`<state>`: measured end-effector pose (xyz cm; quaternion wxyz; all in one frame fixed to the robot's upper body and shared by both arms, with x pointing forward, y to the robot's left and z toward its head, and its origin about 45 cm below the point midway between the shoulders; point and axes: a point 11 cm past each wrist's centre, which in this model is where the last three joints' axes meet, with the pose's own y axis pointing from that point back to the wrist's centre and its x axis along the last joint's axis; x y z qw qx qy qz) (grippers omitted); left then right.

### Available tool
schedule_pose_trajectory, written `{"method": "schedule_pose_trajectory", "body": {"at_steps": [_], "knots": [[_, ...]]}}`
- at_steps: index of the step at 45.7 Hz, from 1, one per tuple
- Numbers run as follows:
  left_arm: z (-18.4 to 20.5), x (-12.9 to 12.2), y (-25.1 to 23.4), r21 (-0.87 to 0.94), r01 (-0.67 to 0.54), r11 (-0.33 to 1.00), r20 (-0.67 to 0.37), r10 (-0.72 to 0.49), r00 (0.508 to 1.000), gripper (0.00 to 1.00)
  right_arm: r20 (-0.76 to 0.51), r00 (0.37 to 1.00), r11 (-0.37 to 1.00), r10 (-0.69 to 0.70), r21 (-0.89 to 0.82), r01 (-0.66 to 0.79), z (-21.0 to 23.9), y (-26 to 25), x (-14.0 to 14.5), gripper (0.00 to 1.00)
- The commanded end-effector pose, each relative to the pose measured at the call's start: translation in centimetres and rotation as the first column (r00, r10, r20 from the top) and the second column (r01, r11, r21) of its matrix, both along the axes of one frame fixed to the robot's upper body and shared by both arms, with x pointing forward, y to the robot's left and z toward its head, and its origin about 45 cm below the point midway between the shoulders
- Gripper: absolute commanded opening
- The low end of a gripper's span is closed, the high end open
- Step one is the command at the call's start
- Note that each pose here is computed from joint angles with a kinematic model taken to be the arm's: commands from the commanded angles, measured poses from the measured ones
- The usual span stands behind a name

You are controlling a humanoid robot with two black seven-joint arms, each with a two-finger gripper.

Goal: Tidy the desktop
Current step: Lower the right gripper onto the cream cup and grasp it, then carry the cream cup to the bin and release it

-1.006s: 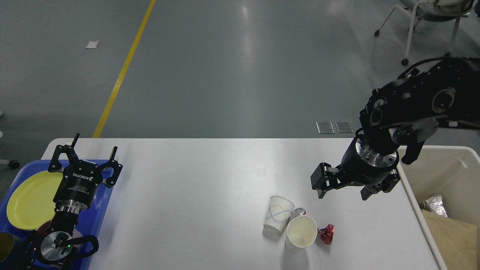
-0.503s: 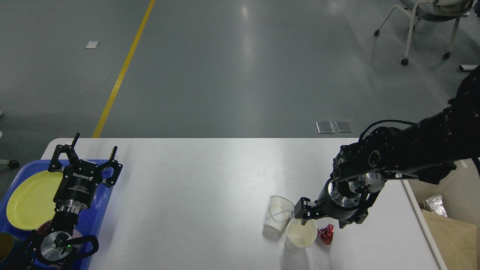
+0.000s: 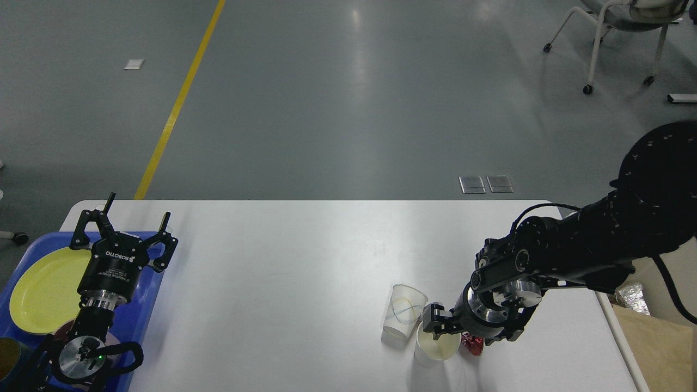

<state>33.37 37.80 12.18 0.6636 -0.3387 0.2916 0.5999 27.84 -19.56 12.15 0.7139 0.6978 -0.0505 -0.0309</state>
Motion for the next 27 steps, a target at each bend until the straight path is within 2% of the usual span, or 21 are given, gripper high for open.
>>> {"method": "schedule_pose_trajectory", "body": {"at_steps": [1, 3, 7, 10, 27], "knots": [[0.0, 0.0, 0.0, 0.0, 0.0, 1.0, 0.0, 0.0, 1.0, 0.96, -0.003, 1.0, 1.0, -0.004, 0.002, 0.004, -0.01, 0.05, -0.04, 0.68], [0.0, 0.0, 0.0, 0.0, 0.0, 1.0, 0.0, 0.0, 1.0, 0.96, -0.005, 1.0, 1.0, -0.006, 0.002, 0.006, -0.06, 0.04, -0.1, 0.58], [0.0, 0.0, 0.0, 0.0, 0.0, 1.0, 0.0, 0.0, 1.0, 0.96, -0.008, 1.0, 1.0, -0.007, 0.002, 0.007, -0.11, 0.04, -0.2, 0.21], [0.0, 0.0, 0.0, 0.0, 0.0, 1.0, 0.0, 0.0, 1.0, 0.96, -0.012, 1.0, 1.0, -0.009, 0.002, 0.009, -0.29, -0.01, -0.37, 0.01], [0.0, 0.0, 0.0, 0.0, 0.0, 1.0, 0.0, 0.0, 1.0, 0.96, 0.009, 1.0, 1.0, -0.011, 0.002, 0.011, -0.66, 0.28, -0.59, 0.0]]}}
